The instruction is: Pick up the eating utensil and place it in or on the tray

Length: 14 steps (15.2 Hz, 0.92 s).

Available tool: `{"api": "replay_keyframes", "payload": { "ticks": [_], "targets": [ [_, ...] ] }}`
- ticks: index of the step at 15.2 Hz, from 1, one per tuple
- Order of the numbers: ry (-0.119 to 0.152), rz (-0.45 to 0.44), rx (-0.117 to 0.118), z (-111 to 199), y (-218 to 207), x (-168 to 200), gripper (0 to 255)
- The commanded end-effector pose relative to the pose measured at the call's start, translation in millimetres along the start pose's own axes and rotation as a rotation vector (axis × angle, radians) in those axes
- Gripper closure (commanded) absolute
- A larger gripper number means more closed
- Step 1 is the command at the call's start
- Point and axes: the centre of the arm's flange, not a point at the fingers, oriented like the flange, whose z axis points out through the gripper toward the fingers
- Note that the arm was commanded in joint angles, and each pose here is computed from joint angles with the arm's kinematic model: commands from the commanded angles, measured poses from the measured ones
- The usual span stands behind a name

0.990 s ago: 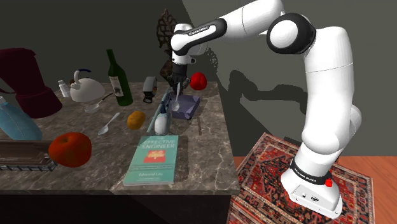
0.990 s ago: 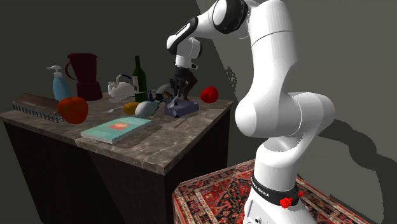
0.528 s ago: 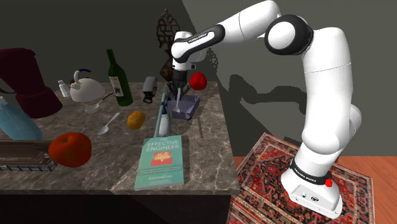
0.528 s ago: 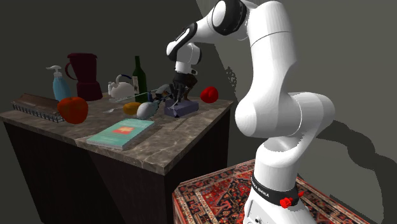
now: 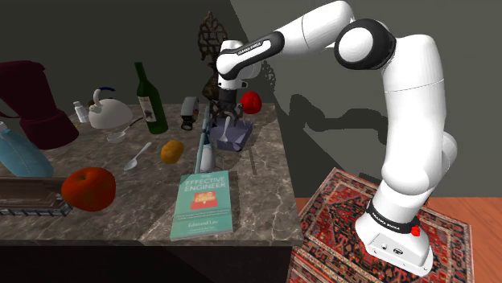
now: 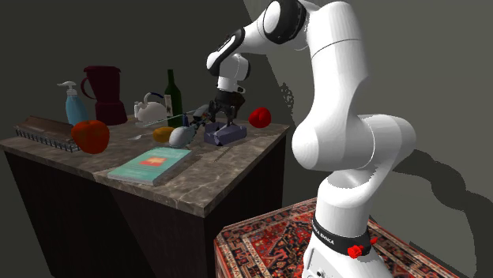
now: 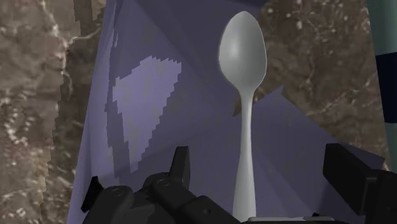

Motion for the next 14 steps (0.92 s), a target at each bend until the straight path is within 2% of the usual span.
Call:
{"api": "replay_keyframes", "payload": {
  "ticks": [1,2,6,14],
  "targets": [
    [0.0,0.0,0.0,-0.1,-0.1,-0.1,0],
    [0.0,0.0,0.0,0.2,-0.2,0.0,0],
    [0.0,0.0,0.0,-49.8,-0.2,0.0,0],
    [0.0,0.0,0.0,-49.8,-0.2,0.0,0]
  ]
}}
